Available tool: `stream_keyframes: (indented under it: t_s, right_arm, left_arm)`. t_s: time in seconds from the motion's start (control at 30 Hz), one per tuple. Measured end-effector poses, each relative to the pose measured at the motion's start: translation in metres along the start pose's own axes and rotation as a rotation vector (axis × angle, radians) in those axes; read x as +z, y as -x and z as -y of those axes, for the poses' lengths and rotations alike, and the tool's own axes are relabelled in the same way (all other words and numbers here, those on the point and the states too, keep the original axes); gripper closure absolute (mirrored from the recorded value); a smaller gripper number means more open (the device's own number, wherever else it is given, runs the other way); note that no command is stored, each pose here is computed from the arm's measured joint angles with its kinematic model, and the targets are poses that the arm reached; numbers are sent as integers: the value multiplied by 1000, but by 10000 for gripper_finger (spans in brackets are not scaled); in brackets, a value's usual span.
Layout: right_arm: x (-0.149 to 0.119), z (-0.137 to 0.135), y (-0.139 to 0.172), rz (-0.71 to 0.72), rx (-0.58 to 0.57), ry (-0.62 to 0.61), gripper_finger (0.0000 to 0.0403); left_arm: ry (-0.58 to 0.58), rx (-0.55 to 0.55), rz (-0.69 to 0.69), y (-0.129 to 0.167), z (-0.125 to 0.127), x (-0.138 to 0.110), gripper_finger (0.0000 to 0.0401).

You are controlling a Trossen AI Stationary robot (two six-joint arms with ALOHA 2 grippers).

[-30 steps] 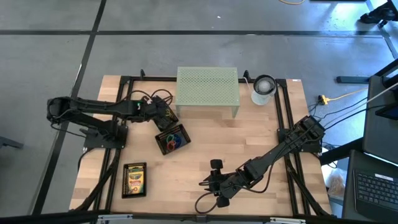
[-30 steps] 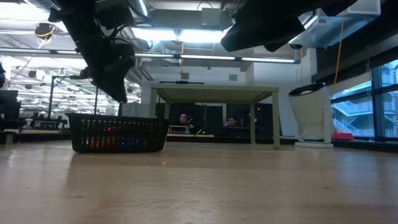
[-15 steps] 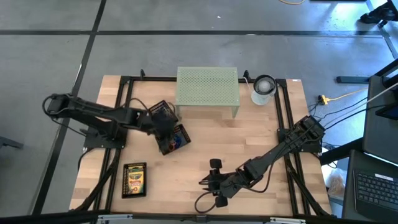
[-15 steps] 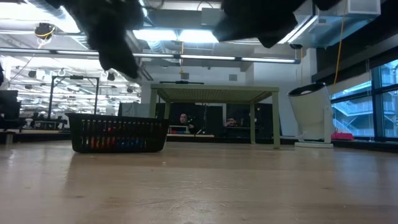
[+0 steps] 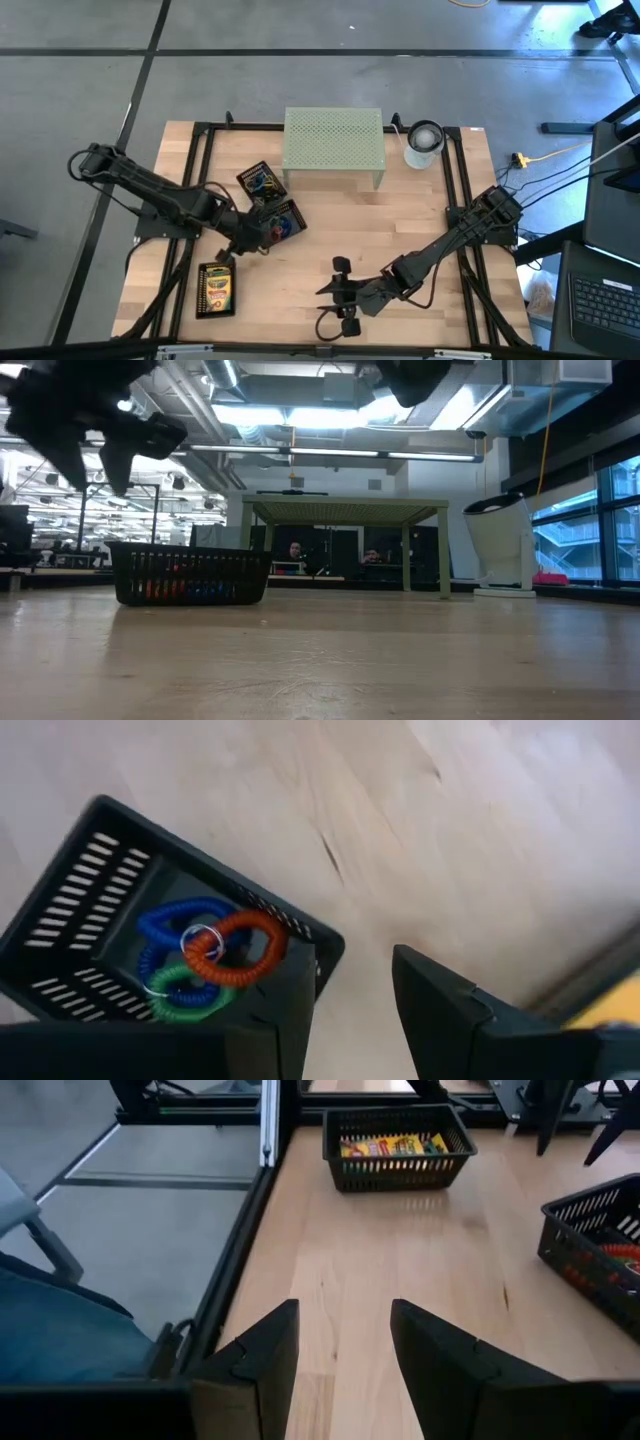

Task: Pick & Place Office Desk Supplies
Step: Put the middle black bin on the shelf

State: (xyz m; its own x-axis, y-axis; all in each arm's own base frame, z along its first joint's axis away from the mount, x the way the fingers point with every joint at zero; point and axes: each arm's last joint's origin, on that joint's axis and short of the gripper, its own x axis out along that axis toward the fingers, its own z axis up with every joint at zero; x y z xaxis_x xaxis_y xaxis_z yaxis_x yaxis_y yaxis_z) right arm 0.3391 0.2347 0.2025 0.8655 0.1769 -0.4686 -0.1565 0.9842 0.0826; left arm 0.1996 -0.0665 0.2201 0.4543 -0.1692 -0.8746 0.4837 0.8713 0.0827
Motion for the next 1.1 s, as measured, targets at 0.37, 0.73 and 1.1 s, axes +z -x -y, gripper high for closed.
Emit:
stream_keyframes:
  t_s: [0.37,0.73,1.1]
  right_arm:
    - [5,-2,0,50,17,-28,238]
    - [5,-2,0,48,17,-30,238]
    - [5,-2,0,48,21,-98,238]
  left_arm:
    - [-88,86,-139,-24,-1,-14,271]
    - [-140,149,-253,-60,-3,-19,297]
    - [73,101,-47,-69,-4,-1,397]
